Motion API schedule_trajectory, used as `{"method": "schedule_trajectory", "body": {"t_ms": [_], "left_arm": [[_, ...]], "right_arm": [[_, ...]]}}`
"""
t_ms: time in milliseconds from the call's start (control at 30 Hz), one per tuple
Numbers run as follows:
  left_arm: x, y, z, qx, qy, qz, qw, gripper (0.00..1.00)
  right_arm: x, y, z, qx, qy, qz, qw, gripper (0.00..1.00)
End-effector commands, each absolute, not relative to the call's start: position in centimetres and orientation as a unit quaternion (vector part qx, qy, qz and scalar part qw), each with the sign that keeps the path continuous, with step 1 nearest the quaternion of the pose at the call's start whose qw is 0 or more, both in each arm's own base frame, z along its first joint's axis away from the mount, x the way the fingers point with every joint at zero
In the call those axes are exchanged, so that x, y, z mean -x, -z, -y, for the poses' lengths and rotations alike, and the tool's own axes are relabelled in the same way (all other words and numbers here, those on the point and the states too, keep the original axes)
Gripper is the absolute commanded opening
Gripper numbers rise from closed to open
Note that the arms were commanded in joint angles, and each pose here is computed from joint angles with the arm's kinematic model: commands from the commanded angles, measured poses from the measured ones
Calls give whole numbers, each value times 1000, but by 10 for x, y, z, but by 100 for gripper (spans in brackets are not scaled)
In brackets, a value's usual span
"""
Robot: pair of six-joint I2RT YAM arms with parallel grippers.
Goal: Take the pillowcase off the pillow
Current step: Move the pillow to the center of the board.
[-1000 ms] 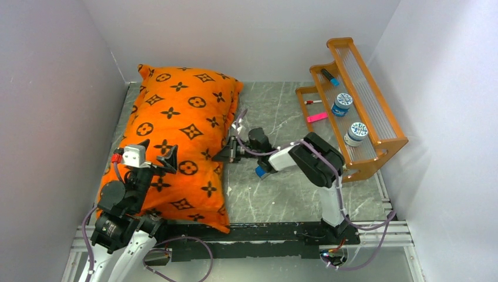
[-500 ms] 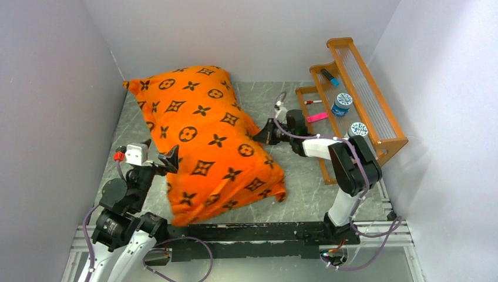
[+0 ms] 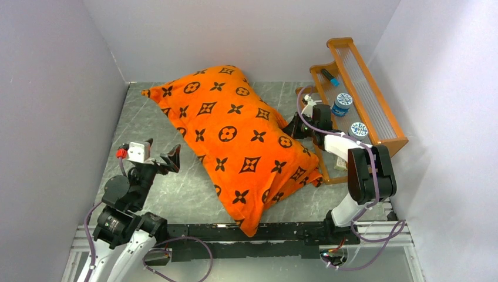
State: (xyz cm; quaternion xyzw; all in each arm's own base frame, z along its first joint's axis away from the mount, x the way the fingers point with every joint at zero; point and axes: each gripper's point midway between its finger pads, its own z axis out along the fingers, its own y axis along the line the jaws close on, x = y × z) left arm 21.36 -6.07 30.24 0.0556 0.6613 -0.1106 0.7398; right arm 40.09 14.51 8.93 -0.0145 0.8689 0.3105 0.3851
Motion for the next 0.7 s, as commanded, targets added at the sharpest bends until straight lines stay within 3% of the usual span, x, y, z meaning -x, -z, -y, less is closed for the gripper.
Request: {"method": "schedule_trajectory", "body": {"t_ms": [0,233,667], "left_arm": [[-217,-314,61,-41,118,-648,751,97],[-225,-309,60,6,135,-678,723,97],[-259,-227,112,62,207,-820,530,97]], "right_arm": [[-422,-123,-110,5,-244,-857,453,0],[-407,-152,-145,62,-273,-844,457,0],[-387,-198,-192,125,-308,-817,471,0]]}}
